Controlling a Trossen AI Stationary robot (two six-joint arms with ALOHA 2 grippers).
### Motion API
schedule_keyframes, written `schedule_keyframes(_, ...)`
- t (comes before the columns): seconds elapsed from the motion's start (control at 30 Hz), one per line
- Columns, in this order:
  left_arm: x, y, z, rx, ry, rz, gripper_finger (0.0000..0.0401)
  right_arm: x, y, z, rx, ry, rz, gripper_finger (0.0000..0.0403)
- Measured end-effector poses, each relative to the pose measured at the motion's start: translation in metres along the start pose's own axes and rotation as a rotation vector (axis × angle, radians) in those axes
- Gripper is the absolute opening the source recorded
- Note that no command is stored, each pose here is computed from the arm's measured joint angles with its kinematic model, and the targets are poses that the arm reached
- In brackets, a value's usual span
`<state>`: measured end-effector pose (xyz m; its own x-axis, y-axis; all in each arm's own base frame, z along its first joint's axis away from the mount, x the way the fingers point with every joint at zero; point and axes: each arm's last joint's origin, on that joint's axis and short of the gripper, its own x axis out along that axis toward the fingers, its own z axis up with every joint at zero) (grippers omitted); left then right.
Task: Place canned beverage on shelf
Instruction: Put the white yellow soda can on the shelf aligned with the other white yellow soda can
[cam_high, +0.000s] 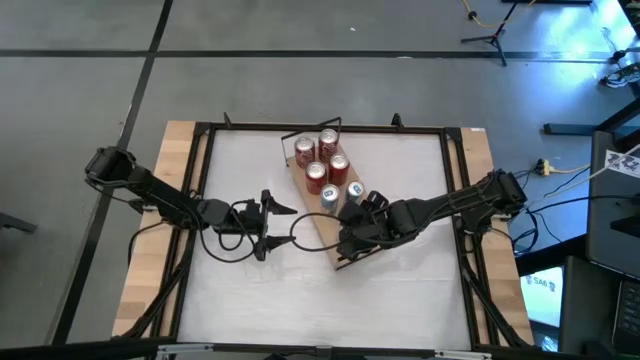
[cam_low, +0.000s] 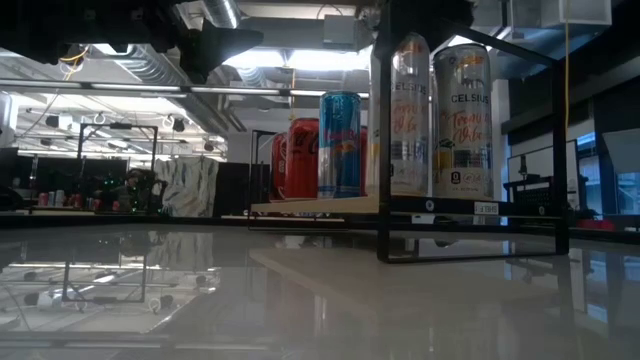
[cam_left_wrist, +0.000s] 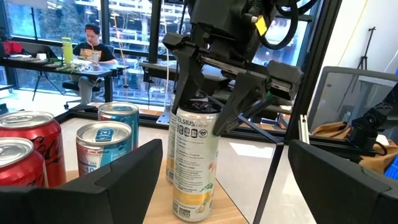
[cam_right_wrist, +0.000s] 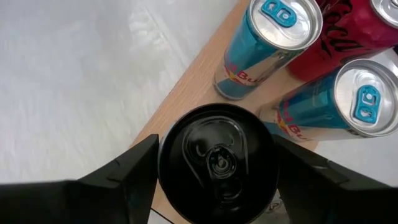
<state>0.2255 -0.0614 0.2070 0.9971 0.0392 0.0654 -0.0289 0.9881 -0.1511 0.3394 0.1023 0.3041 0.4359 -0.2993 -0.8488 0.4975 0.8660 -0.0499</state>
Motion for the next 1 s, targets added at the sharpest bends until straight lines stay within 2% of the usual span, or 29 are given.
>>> schedule_keyframes(1.0,0.0000,0.0000,0.0000,0.000,0.000,0.000,0.0339,0.0007,0.0021,0.0009,0.007,0.005,0.031,0.0264)
